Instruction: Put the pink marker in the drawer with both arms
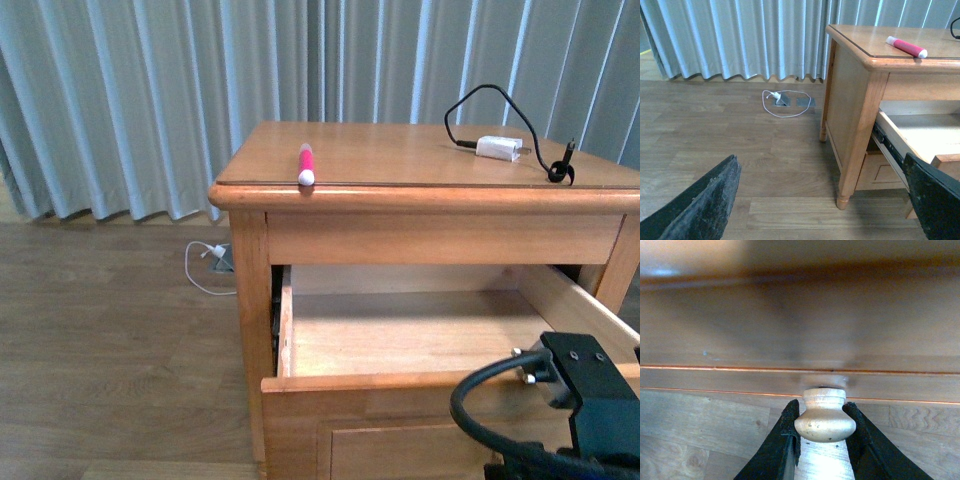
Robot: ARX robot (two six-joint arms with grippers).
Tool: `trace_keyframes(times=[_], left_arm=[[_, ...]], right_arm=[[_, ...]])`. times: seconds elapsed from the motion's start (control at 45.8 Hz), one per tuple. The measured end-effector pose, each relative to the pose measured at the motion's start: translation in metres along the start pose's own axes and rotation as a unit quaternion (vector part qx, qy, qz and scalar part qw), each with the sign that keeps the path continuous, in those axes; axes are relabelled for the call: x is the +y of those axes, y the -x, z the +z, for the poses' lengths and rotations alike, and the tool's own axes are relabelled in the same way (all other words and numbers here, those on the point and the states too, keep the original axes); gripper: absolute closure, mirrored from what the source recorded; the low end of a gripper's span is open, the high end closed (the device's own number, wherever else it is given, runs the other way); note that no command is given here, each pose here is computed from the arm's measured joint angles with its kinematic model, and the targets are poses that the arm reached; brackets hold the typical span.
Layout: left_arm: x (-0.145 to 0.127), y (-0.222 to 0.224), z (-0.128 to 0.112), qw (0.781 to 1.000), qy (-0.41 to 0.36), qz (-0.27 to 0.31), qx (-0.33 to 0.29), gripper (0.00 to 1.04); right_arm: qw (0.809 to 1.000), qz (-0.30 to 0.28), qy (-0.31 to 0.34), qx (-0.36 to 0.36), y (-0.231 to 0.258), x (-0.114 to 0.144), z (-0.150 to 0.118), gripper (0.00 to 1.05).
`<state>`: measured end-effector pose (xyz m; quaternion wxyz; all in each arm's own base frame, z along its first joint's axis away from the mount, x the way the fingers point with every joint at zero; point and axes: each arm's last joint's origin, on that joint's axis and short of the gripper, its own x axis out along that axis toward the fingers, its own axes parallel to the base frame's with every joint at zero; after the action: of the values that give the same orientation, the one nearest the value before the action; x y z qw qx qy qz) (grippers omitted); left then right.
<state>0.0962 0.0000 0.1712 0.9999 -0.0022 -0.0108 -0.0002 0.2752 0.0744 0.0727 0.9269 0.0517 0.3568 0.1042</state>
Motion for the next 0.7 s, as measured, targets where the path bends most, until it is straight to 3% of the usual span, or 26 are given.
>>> trace_keyframes(times=[0.087, 0.153, 0.306, 0.502, 0.699], left_arm=[[0.0, 0.0, 0.0, 1.0, 0.0, 0.0, 0.0, 0.06], [0.0, 0.0, 0.0, 1.0, 0.0, 0.0, 0.0, 0.06], [0.0, 0.0, 0.0, 1.0, 0.0, 0.0, 0.0, 0.06], [0.0, 0.0, 0.0, 1.0, 0.0, 0.0, 0.0, 0.06], [0.0, 0.0, 0.0, 1.0, 0.0, 0.0, 0.0, 0.06]], right_arm=[[1.0, 0.009, -0.001, 0.005, 0.005, 0.0, -0.005, 0.77], [1.0, 0.014, 0.002, 0.001, 0.008, 0.0, -0.005, 0.68], [0.999, 0.019, 0.004, -0.034, 0.032, 0.003, 0.004, 0.36], [0.998, 0.043, -0.001, -0.053, 0.07, 0.001, 0.01, 0.07], [0.994, 0.068, -0.003, -0.089, 0.124, -0.007, 0.018, 0.08]])
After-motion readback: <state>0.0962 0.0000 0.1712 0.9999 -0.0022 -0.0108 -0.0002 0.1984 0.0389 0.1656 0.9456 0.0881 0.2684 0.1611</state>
